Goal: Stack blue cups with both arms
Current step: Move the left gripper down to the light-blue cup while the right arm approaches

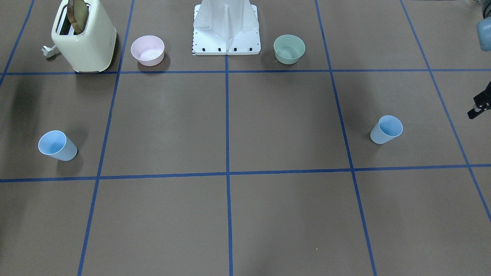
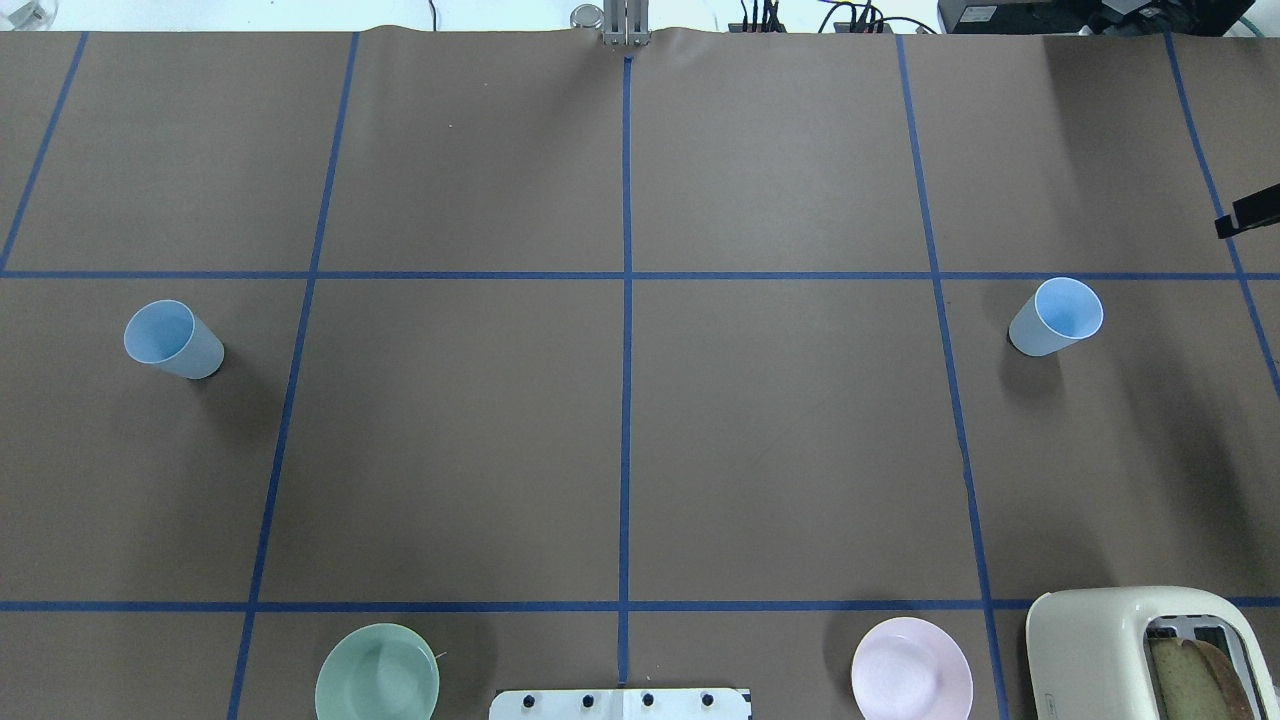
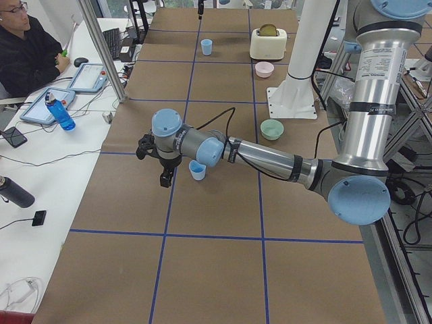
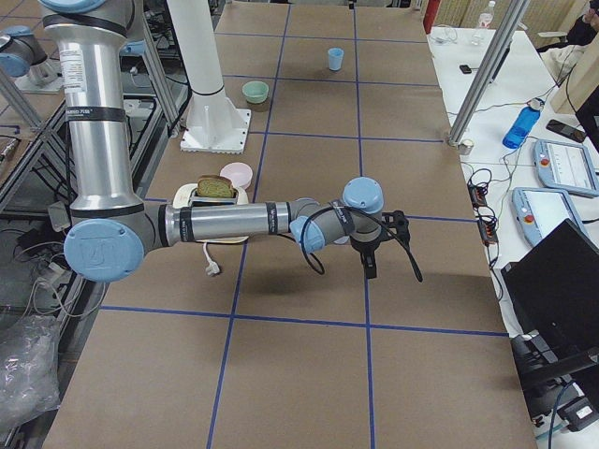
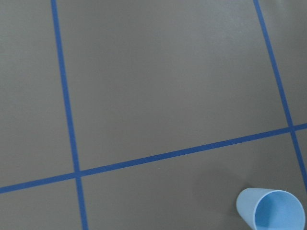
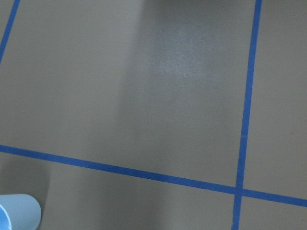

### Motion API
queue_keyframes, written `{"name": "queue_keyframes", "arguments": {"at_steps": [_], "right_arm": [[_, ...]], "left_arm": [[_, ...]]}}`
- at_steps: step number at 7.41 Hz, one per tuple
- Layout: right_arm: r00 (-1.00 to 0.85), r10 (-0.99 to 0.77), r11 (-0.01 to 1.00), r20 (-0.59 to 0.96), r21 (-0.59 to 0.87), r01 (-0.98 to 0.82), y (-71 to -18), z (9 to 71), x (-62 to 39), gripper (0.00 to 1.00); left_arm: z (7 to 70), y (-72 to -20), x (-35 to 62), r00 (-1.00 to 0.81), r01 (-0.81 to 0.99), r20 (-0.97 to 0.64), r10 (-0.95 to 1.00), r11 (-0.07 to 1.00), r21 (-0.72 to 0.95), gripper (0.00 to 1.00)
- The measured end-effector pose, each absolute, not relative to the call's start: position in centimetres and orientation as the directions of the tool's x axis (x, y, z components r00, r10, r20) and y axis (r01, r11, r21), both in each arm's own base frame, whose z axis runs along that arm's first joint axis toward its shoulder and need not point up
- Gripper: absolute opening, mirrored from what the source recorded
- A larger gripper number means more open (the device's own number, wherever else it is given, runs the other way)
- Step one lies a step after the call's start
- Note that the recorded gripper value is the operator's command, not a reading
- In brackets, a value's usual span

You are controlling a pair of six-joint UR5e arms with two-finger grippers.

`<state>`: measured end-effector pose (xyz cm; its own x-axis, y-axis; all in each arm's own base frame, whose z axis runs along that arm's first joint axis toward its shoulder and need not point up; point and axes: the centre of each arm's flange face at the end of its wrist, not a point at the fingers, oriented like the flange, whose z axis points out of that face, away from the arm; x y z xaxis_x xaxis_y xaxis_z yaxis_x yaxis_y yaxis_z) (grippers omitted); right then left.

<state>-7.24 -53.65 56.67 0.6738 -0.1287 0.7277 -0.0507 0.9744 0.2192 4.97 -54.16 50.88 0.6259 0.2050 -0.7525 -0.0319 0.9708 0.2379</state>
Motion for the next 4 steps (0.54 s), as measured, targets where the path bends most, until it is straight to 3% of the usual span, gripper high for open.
{"name": "queue_keyframes", "arguments": {"at_steps": [4], "right_arm": [[0.646, -0.147, 0.974, 0.749, 0.222, -0.036, -52.3, 51.7, -10.9, 1.00]], "left_arm": [[51.7, -53.4, 13.7, 0.642, -0.059, -0.736, 0.215, 0.971, 0.233, 0.98]]}}
